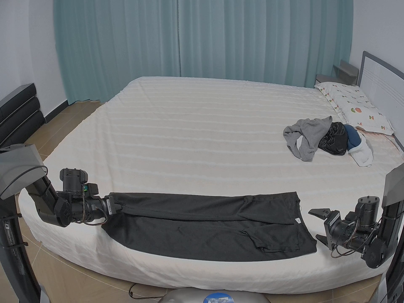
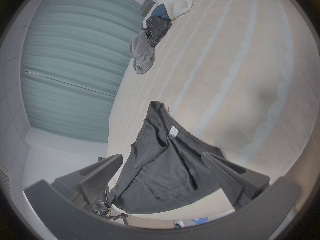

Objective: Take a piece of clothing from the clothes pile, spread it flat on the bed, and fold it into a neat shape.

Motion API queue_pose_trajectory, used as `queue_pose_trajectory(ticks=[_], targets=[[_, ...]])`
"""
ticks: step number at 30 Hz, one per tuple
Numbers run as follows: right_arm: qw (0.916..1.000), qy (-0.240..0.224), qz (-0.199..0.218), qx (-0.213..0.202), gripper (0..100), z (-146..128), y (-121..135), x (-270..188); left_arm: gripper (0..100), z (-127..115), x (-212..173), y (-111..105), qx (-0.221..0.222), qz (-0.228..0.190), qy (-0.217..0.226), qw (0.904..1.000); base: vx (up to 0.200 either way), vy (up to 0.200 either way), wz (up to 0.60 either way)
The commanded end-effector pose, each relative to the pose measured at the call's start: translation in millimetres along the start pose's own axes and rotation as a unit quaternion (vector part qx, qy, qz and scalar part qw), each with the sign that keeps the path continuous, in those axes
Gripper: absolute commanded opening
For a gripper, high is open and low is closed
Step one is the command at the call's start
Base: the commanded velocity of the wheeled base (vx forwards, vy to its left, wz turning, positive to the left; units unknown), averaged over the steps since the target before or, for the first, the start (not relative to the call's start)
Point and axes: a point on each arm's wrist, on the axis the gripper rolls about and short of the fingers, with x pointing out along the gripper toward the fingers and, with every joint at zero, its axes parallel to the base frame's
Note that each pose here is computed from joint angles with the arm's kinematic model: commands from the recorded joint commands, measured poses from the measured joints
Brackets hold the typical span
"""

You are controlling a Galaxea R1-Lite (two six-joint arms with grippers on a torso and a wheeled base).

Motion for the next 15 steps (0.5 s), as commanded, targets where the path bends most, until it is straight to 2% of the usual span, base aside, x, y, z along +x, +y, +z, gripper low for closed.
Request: queue_pose_trajectory(ticks=[1, 6, 8, 11, 15], targets=[[1.0, -0.005, 0.006, -0.001, 100, 1.7, 1.2, 0.1, 0, 0.6, 0.3, -0.1, 0.0, -0.001, -0.001, 1.0, 0.0, 0.0, 0.0], [1.0, -0.007, 0.006, 0.0, 100, 2.7, 1.1, 0.2, 0, 6.1, 2.6, -2.8, -0.002, -0.004, -0.01, 0.9999, 0.0, 0.0, 0.0], [1.0, -0.007, 0.006, 0.001, 100, 3.0, 0.9, 0.1, 0, 13.5, 3.7, -6.0, -0.027, -0.009, -0.021, 0.9994, 0.0, 0.0, 0.0], [1.0, -0.007, 0.006, 0.0, 100, 2.7, 1.1, 0.2, 0, 18.9, 4.7, -12.4, -0.039, -0.016, -0.028, 0.9987, 0.0, 0.0, 0.0], [0.9999, -0.008, 0.007, 0.0, 100, 2.8, 1.3, 0.0, 0, 22.3, 4.3, -26.0, -0.036, -0.029, -0.033, 0.9984, 0.0, -0.2, 0.0]])
